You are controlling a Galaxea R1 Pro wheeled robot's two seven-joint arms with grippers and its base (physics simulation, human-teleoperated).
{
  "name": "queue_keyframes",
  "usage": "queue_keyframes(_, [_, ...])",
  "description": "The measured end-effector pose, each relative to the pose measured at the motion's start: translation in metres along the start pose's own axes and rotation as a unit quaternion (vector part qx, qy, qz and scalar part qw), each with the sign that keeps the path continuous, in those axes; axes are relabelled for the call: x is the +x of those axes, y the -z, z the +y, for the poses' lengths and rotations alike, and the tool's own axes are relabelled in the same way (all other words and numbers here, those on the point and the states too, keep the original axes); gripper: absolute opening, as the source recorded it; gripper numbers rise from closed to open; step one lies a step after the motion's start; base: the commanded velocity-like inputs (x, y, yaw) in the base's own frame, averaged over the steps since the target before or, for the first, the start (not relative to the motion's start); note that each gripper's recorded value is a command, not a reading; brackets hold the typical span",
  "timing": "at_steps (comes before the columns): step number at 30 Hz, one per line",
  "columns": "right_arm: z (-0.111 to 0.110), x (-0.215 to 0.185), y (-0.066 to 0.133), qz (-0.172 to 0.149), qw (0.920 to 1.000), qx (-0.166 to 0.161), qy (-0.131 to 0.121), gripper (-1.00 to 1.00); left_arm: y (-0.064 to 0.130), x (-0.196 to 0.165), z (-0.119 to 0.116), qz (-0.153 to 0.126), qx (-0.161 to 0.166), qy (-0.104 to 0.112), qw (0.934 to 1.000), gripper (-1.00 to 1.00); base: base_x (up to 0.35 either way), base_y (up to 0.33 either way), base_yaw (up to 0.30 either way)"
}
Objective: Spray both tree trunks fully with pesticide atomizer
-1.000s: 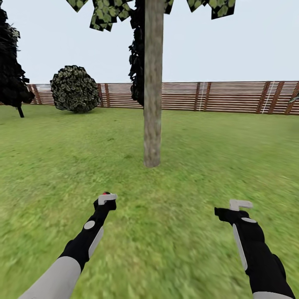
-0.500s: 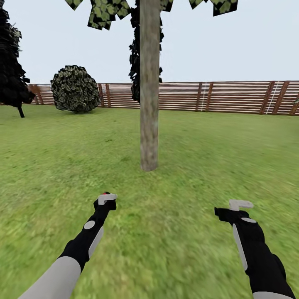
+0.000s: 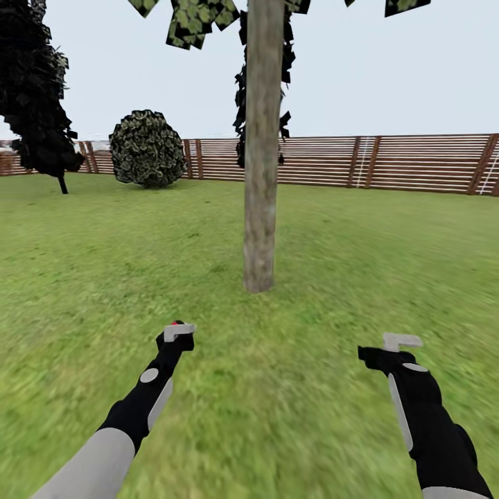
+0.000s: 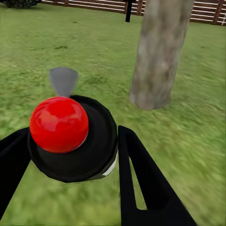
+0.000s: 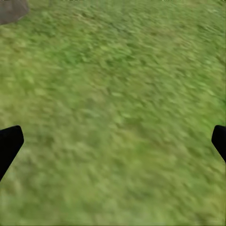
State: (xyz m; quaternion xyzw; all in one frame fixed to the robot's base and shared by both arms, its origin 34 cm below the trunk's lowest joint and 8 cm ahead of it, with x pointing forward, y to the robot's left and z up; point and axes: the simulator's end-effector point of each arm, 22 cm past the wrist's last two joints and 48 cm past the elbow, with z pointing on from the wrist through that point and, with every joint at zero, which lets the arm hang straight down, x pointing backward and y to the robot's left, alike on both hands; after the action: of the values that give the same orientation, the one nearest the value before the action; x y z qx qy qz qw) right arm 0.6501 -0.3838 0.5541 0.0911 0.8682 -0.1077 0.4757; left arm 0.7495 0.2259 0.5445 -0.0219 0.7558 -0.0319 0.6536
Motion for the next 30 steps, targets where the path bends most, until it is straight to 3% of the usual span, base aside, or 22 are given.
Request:
queue_keyframes(7, [0.0,0.0004,-0.0001,0.0,1.0,0.0,0.0,1.0,-0.0001,0.0001,0.0,0.0,0.0,0.0,1.0,-1.0,0.15,-0.092,0.0])
queue_keyframes(30, [-0.0011,0.0,-0.0003,0.0,1.0,0.001,0.002,1.0,-0.0002,-0.0006,0.0006,-0.001,-0.001,0.002,1.0,-1.0,0.002,-0.001,-0.01])
